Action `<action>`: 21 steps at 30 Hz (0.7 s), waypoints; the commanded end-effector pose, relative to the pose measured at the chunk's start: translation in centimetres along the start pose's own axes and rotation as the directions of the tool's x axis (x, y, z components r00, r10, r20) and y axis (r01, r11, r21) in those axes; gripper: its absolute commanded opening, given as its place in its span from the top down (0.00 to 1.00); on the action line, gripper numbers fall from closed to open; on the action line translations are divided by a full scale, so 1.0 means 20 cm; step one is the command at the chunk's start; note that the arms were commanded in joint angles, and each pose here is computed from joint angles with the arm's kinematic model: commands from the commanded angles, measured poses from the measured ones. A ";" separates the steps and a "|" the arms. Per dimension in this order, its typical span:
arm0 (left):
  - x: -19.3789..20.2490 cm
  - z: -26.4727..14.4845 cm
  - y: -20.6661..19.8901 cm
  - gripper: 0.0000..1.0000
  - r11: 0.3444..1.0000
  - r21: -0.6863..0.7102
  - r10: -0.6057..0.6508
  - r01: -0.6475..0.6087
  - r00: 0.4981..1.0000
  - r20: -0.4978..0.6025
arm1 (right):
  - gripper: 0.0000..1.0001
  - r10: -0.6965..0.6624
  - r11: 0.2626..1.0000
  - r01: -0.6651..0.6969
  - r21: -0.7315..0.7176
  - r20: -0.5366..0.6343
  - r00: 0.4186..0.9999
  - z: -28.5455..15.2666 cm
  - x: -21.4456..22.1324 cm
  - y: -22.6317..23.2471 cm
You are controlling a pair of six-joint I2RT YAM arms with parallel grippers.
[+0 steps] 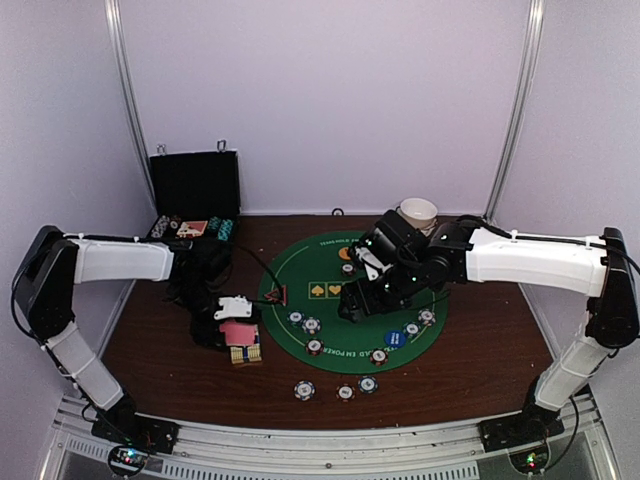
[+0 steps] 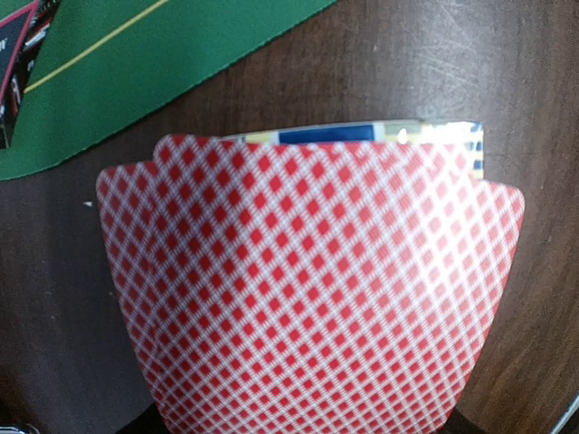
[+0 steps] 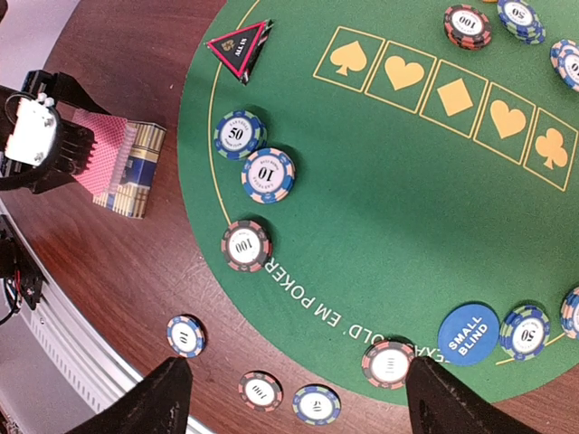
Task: Distribute texas hold em gaming equipment
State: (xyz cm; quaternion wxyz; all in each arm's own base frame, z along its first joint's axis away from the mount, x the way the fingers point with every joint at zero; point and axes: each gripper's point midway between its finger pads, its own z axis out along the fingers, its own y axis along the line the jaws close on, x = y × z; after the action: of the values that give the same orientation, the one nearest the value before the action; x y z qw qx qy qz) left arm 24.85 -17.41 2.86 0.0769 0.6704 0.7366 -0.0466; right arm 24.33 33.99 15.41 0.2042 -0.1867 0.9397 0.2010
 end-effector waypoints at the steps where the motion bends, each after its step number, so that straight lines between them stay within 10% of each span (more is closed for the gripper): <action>1: -0.09 -0.15 0.02 1.00 1.000 -0.024 0.004 -0.003 0.998 0.066 | 0.15 0.023 1.000 -0.023 -0.018 0.026 0.999 -0.01 -0.03 0.02; 10: -0.19 -0.33 0.02 1.00 0.998 -0.001 -0.060 0.061 0.987 0.149 | 0.06 0.124 0.966 -0.113 -0.232 0.034 0.992 -0.01 -0.11 0.19; 21: -0.36 -0.63 0.01 1.00 0.997 0.004 -0.074 0.076 0.963 0.261 | 0.02 0.227 0.744 -0.262 -0.615 -0.135 0.964 0.14 -0.22 0.60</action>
State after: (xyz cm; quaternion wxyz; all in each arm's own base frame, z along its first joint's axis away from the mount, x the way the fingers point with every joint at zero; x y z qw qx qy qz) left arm 26.11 -21.05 13.47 0.1525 0.6322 0.7521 -0.1071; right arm 24.01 43.28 16.45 0.1158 -0.1294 0.8858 0.4303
